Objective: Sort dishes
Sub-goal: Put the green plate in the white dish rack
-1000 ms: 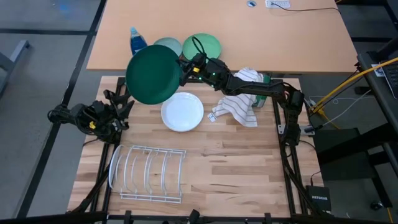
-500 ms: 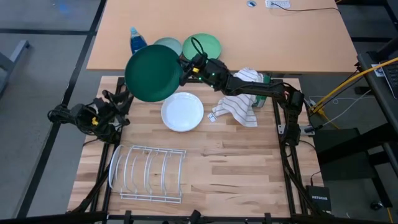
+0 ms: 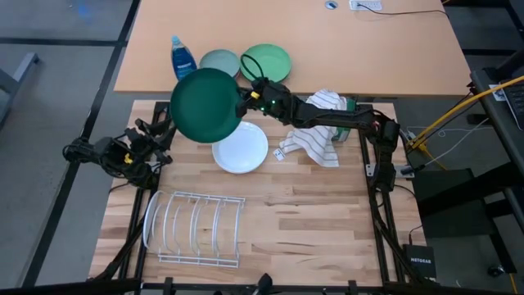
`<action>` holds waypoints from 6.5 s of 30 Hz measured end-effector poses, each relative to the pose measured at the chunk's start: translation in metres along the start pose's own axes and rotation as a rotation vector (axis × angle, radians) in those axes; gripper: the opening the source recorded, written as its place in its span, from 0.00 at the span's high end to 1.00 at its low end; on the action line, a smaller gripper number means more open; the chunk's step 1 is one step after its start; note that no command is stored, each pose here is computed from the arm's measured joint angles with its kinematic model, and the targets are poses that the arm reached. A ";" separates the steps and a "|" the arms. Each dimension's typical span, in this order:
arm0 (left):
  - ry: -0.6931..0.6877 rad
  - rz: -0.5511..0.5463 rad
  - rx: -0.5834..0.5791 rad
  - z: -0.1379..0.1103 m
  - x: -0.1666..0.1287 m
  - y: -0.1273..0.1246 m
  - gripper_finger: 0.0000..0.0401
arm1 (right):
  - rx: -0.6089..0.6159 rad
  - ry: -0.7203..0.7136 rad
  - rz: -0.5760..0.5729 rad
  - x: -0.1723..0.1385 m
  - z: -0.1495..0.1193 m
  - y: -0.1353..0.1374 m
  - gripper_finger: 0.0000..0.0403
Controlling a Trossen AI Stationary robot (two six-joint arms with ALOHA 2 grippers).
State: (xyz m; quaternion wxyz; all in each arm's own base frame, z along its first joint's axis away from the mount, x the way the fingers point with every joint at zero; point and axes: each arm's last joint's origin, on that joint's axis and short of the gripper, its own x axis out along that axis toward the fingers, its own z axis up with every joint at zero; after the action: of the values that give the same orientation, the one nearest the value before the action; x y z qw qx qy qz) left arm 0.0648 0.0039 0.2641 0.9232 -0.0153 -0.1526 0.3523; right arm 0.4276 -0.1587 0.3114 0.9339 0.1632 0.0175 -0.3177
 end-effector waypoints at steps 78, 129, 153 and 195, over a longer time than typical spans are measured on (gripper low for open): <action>-0.161 -0.737 0.056 -0.002 -0.008 -0.021 0.62 | 0.716 1.245 0.361 -0.041 -0.060 0.002 0.98; 0.417 -0.941 0.559 0.028 0.033 -0.082 0.78 | 0.737 1.257 0.358 -0.041 -0.060 0.002 0.95; 0.416 -0.781 0.370 0.057 0.037 -0.072 0.97 | 0.656 0.947 0.332 -0.017 -0.029 -0.047 0.91; 0.672 -0.116 -0.836 0.147 0.032 -0.026 0.98 | 0.049 0.724 0.445 -0.013 -0.027 -0.051 0.91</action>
State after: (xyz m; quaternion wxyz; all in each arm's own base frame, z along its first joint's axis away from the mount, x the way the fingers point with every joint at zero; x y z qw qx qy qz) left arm 0.0619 -0.0065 0.4161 0.8543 -0.4849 0.0233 0.1859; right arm 0.3887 -0.1808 0.2722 0.9092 0.2861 0.3009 -0.0309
